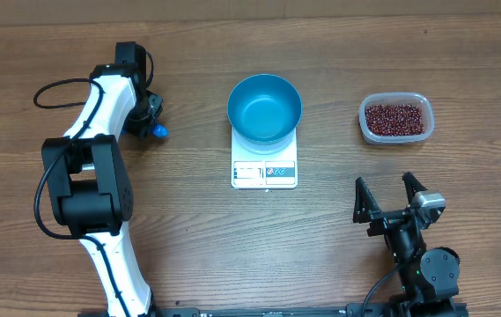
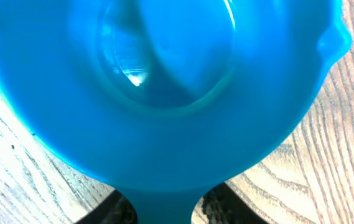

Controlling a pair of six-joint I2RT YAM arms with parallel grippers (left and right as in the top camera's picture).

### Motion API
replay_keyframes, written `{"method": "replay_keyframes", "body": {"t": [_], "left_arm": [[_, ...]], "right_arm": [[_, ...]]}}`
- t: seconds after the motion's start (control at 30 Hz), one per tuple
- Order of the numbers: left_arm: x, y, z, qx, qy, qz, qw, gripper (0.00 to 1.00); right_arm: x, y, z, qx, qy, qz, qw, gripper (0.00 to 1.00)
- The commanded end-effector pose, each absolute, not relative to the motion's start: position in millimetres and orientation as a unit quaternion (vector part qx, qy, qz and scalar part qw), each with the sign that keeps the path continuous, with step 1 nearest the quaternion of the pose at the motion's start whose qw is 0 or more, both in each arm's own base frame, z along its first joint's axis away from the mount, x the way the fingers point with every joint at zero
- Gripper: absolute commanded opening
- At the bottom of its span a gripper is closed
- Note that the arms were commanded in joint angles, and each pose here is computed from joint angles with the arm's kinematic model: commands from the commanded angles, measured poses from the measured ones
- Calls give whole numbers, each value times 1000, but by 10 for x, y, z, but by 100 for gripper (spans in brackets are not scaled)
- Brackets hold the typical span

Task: Scoop item into bowl and weigh 150g on scale
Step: 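Lift the blue scoop with the left gripper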

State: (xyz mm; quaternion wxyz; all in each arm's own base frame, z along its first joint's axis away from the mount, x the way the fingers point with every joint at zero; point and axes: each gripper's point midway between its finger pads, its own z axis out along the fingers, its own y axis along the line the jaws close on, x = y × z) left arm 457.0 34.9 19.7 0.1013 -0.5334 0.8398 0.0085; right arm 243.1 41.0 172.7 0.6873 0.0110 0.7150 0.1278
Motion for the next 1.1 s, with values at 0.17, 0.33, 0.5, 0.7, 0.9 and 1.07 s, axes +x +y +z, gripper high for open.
{"method": "replay_keyframes", "body": {"t": [0.17, 0.33, 0.5, 0.7, 0.9, 1.07], "left_arm": [[4570, 470, 131, -518, 847, 32, 113, 34], [4623, 470, 162, -513, 849, 28, 121, 30], [4662, 471, 199, -512, 849, 25, 126, 26], [4661, 471, 198, -509, 851, 25, 126, 21], [4667, 470, 207, -507, 852, 25, 127, 16], [4712, 444, 322, -506, 853, 16, 131, 10]], "right_arm": [[2435, 388, 1706, 13, 714, 122, 689, 100], [2435, 388, 1706, 13, 714, 122, 689, 100], [2435, 388, 1706, 13, 714, 122, 689, 100], [2435, 388, 1706, 13, 714, 122, 689, 100], [2435, 388, 1706, 13, 714, 122, 689, 100], [2435, 388, 1706, 13, 714, 121, 689, 100]]}}
